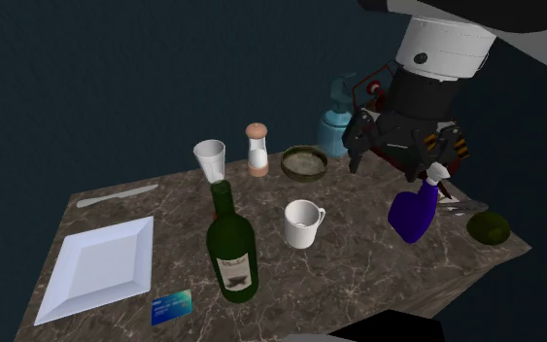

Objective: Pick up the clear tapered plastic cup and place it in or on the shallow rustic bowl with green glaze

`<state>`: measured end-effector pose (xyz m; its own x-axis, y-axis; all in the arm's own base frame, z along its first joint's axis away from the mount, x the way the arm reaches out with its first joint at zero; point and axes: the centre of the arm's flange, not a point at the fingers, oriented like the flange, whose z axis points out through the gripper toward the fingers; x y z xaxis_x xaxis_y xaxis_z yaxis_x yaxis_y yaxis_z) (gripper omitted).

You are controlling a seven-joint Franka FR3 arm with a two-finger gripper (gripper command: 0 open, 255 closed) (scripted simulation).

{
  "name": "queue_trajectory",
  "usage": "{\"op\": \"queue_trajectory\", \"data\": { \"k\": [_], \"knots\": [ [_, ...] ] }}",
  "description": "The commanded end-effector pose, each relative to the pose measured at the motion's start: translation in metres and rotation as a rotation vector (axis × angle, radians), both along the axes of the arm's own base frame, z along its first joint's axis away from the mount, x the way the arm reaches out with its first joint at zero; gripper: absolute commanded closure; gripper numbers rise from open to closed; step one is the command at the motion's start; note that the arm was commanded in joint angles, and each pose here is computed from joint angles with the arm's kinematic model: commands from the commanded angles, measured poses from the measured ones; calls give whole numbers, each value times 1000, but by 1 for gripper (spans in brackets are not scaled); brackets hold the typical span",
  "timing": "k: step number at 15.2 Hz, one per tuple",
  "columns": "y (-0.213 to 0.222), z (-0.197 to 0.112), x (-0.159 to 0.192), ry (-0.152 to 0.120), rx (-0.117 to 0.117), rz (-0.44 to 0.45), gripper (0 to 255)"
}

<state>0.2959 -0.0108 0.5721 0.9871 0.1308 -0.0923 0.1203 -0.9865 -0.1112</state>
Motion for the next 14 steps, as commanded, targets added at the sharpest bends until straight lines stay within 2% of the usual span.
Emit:
{"op": "queue_trajectory", "data": {
  "k": [1, 14],
  "knots": [
    [0, 0, 0, 0, 0, 0, 0],
    [138, -59, 84, 9, 3, -9, 0]
  ]
}}
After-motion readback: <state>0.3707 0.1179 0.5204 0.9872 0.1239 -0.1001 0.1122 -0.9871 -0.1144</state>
